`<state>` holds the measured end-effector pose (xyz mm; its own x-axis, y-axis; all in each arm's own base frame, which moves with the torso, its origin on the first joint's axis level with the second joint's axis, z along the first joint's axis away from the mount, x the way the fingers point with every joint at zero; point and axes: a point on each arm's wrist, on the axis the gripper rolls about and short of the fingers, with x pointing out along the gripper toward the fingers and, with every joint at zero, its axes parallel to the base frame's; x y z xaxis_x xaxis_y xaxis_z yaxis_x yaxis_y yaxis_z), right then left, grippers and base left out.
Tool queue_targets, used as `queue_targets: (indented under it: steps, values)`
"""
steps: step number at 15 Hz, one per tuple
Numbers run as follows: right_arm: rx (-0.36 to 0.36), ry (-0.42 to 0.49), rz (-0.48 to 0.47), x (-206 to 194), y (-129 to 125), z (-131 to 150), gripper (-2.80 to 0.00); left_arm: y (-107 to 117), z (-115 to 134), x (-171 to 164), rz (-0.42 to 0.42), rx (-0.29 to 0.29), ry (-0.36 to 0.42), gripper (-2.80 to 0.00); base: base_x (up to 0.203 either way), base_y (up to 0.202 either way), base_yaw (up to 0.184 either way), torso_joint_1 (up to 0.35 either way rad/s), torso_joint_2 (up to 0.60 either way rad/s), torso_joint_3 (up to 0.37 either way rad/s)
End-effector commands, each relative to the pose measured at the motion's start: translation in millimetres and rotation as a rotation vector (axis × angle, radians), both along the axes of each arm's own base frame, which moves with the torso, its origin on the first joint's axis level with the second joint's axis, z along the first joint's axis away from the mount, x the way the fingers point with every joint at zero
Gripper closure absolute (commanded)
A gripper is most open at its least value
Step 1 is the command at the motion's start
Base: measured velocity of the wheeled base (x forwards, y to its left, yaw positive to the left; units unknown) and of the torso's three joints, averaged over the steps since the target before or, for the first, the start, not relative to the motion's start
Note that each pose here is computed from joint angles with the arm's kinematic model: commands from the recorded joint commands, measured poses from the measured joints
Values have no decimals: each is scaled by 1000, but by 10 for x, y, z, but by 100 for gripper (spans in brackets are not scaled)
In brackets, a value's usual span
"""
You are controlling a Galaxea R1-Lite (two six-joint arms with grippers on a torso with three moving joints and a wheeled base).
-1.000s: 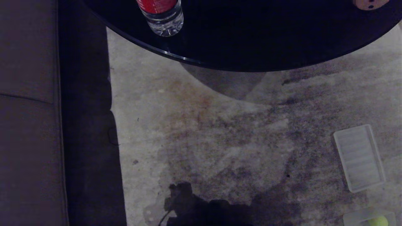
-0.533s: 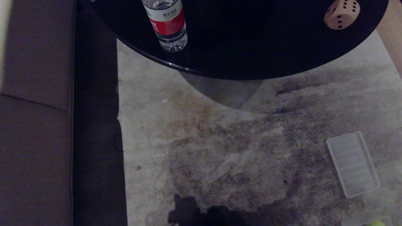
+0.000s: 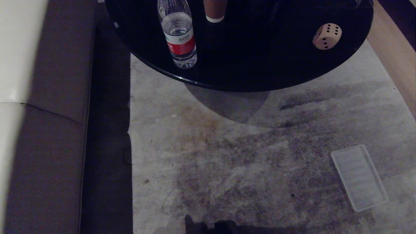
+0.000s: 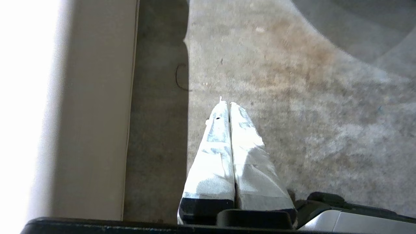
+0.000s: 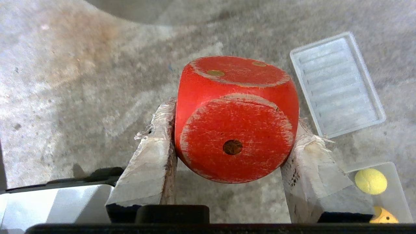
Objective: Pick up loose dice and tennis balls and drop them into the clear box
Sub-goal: Put the toys in the box
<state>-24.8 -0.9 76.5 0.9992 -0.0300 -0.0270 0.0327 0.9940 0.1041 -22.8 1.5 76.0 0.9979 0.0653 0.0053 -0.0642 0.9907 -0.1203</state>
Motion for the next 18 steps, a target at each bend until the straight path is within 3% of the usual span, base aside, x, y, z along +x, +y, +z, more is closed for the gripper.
queue_targets:
  steps: [1,18]
  values:
    - [1,2,1,1,0,0,0,0,-3,2,1,-3,2,0,0,0,0,-2,2,200]
    - [2,3,1,2,0,-3,0,0,-3,2,1,-3,2,0,0,0,0,1,0,203]
